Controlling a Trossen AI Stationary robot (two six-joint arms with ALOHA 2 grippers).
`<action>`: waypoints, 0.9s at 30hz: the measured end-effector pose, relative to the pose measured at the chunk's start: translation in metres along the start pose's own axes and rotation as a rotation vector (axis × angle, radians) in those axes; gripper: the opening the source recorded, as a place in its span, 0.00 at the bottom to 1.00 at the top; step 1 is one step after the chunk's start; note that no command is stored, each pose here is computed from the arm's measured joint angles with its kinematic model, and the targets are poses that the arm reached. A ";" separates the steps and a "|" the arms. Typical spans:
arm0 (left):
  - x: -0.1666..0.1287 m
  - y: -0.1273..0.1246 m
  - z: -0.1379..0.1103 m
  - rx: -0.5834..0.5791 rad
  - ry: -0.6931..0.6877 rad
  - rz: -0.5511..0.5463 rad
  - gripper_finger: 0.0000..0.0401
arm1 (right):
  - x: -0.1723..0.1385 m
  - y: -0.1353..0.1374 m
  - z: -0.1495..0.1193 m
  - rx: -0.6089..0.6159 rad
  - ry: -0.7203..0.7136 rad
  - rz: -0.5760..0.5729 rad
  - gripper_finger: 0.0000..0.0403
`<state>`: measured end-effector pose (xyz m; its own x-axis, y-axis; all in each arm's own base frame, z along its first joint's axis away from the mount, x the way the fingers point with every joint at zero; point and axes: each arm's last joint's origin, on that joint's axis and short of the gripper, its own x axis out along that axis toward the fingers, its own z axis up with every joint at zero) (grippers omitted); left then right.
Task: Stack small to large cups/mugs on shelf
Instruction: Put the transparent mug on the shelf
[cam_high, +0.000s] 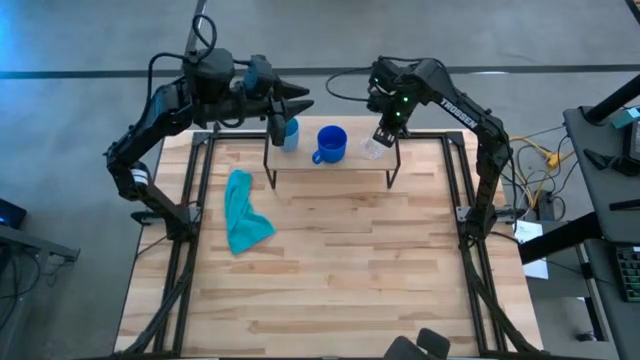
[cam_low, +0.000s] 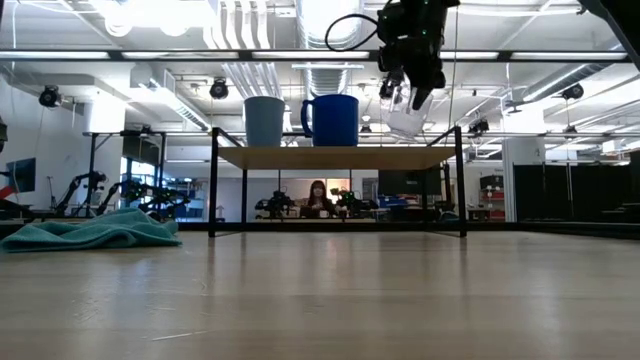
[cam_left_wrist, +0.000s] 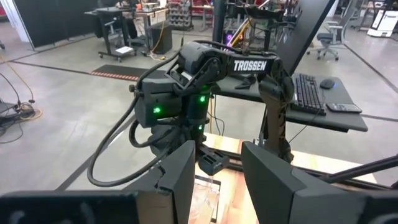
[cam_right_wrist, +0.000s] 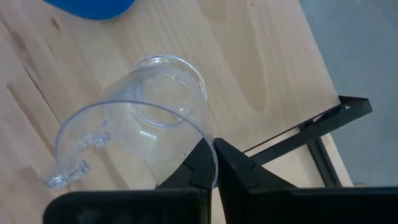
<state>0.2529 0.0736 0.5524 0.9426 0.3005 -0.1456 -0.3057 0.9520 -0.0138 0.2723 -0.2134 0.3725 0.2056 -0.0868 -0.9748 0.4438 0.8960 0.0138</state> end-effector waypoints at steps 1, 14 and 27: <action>0.000 0.000 0.000 0.000 0.002 0.000 0.30 | 0.000 0.000 0.000 0.003 0.000 0.000 0.02; 0.002 0.000 -0.006 0.001 0.046 0.001 0.30 | 0.009 0.000 -0.002 0.066 0.037 -0.002 0.02; 0.002 0.000 -0.006 0.001 0.044 0.001 0.30 | 0.011 -0.001 -0.002 0.075 0.047 -0.004 0.02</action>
<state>0.2542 0.0740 0.5465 0.9353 0.2991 -0.1893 -0.3068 0.9517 -0.0123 0.2725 -0.2140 0.3611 0.1628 -0.0681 -0.9843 0.5086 0.8606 0.0245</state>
